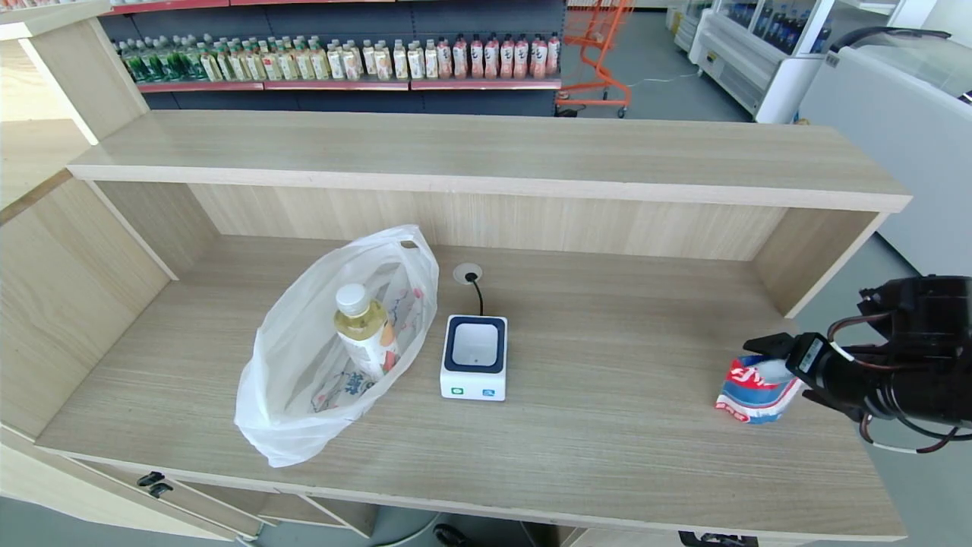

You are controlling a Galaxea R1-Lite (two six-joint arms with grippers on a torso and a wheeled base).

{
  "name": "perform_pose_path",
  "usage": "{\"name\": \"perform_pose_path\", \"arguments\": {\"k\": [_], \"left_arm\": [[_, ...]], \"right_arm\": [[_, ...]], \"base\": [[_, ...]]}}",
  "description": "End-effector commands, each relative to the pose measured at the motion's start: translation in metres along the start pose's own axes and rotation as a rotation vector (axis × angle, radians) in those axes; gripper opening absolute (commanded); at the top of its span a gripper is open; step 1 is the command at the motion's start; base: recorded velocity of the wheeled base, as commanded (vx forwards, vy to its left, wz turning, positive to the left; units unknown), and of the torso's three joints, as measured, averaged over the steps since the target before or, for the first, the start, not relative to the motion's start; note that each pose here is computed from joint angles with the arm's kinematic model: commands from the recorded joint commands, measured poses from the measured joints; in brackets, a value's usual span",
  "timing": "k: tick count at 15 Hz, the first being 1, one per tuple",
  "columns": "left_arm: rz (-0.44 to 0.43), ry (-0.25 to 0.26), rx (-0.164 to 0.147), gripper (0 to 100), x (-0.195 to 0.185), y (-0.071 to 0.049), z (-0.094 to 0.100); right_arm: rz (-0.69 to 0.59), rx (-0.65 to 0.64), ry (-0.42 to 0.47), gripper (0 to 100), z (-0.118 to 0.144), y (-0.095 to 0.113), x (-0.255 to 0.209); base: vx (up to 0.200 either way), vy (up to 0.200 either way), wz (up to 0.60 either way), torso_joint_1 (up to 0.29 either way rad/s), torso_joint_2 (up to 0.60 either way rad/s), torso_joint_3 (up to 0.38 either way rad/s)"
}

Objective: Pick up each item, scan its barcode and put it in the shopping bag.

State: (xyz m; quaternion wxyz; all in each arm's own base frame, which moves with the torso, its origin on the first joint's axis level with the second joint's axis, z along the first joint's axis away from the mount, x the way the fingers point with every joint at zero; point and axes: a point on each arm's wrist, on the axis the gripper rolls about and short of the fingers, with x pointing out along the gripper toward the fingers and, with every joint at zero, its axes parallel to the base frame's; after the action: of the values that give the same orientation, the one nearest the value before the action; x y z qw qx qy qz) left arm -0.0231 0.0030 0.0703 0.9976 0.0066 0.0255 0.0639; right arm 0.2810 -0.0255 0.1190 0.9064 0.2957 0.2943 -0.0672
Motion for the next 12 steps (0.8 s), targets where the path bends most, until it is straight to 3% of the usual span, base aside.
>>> {"name": "perform_pose_path", "arguments": {"k": [1,7,12], "left_arm": [[0.001,0.002,-0.001,100,0.000,0.000,0.000],[0.001,0.002,-0.001,100,0.000,0.000,0.000],[0.001,0.002,-0.001,100,0.000,0.000,0.000]], "right_arm": [[-0.019,-0.011,0.057,0,-0.011,-0.005,0.021],[-0.009,-0.193,0.049,0,-0.007,-0.003,0.028],[0.123,-0.396,-0.018,0,0.006,0.008,0.001]], "base": [[0.000,0.000,0.00,0.000,0.00,0.000],[0.000,0.000,0.00,0.000,0.00,0.000],[0.000,0.000,0.00,0.000,0.00,0.000]]}}
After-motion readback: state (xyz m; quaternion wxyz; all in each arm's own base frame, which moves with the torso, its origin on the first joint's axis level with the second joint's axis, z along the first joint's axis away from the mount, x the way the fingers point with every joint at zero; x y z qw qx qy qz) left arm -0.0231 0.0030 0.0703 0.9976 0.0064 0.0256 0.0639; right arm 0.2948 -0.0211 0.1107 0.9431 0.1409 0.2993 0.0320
